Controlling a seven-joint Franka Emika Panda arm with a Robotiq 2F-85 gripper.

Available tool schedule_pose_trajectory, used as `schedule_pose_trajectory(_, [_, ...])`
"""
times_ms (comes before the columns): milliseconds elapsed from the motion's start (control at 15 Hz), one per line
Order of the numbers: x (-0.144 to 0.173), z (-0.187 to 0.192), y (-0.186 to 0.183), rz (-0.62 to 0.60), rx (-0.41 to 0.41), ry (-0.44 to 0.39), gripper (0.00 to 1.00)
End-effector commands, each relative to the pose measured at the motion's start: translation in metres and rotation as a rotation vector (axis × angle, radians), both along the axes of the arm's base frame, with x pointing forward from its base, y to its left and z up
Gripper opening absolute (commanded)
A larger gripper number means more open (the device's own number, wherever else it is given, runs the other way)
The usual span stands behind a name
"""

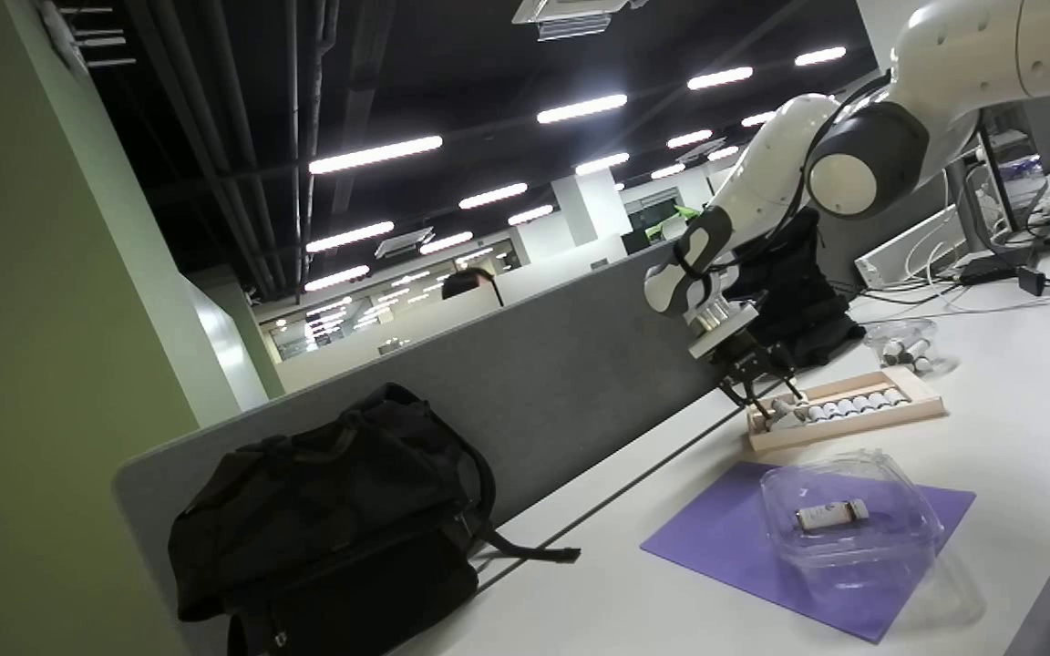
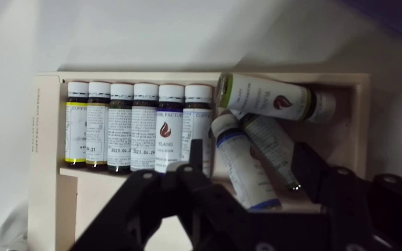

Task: Move one bottle from the bottom compartment of the box to the table

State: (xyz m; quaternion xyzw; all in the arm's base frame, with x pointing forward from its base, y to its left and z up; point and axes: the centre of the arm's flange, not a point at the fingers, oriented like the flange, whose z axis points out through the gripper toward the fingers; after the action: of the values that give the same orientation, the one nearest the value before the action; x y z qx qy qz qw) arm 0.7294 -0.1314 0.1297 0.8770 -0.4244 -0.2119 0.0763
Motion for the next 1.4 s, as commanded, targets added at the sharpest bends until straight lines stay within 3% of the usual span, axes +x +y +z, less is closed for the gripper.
schedule_pose_trajectory(0, [0.004,0.009,-0.011,0.017,-0.063,-0.031,0.99])
schedule_pose_trajectory(333, [0.008,0.0,-0.024,0.031,-0.101,-0.052,1.0])
schedule_pose_trajectory(400, [0.008,-0.002,-0.025,0.034,-0.105,-0.054,0.75])
schedule_pose_trajectory(467, [0.008,-0.005,-0.026,0.038,-0.106,-0.053,0.74])
schedule_pose_trajectory(1000, [0.011,-0.001,-0.027,0.035,-0.097,-0.065,0.17])
schedule_pose_trajectory(1133, [0.01,0.006,-0.026,0.031,-0.086,-0.068,0.05])
schedule_pose_trajectory(1333, [0.011,0.032,-0.017,0.036,-0.058,-0.099,0.07])
